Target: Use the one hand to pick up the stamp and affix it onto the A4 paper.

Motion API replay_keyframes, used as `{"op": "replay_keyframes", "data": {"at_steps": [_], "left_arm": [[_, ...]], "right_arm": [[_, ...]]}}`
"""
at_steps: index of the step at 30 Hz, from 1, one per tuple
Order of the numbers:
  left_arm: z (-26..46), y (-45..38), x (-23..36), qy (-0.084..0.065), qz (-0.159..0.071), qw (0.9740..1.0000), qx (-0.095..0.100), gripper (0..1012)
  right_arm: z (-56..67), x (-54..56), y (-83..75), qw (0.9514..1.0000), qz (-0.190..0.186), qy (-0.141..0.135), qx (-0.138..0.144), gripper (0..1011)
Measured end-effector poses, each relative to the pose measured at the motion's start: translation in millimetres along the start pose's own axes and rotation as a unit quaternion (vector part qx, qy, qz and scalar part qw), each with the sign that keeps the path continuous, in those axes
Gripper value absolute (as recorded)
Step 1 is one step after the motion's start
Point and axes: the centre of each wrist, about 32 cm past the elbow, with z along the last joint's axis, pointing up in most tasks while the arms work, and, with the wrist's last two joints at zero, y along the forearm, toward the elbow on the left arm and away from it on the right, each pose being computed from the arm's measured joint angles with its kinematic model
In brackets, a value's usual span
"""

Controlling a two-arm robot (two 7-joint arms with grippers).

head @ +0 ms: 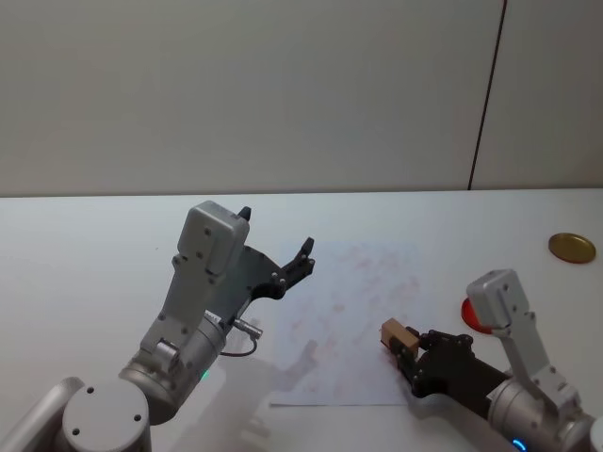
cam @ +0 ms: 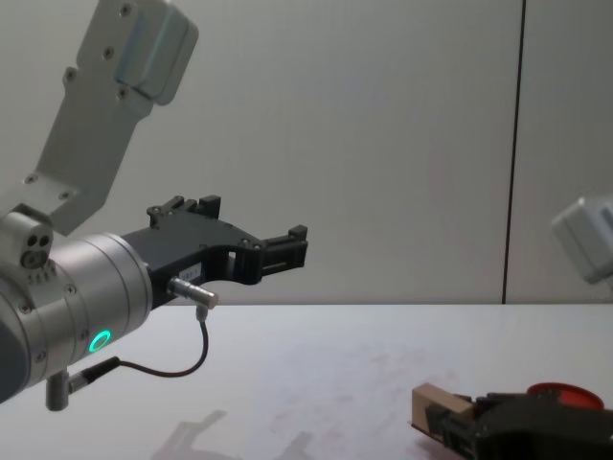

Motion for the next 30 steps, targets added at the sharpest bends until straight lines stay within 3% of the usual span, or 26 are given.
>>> {"op": "replay_keyframes", "data": {"at_steps": [30], "left_arm": [[0.0,0.0,0.0,0.000,0.000,1.0000,0.000,993]], "right_arm": [[-5.6,4.9,6.3,0.9997,0.002,0.003,-0.025,220]]}}
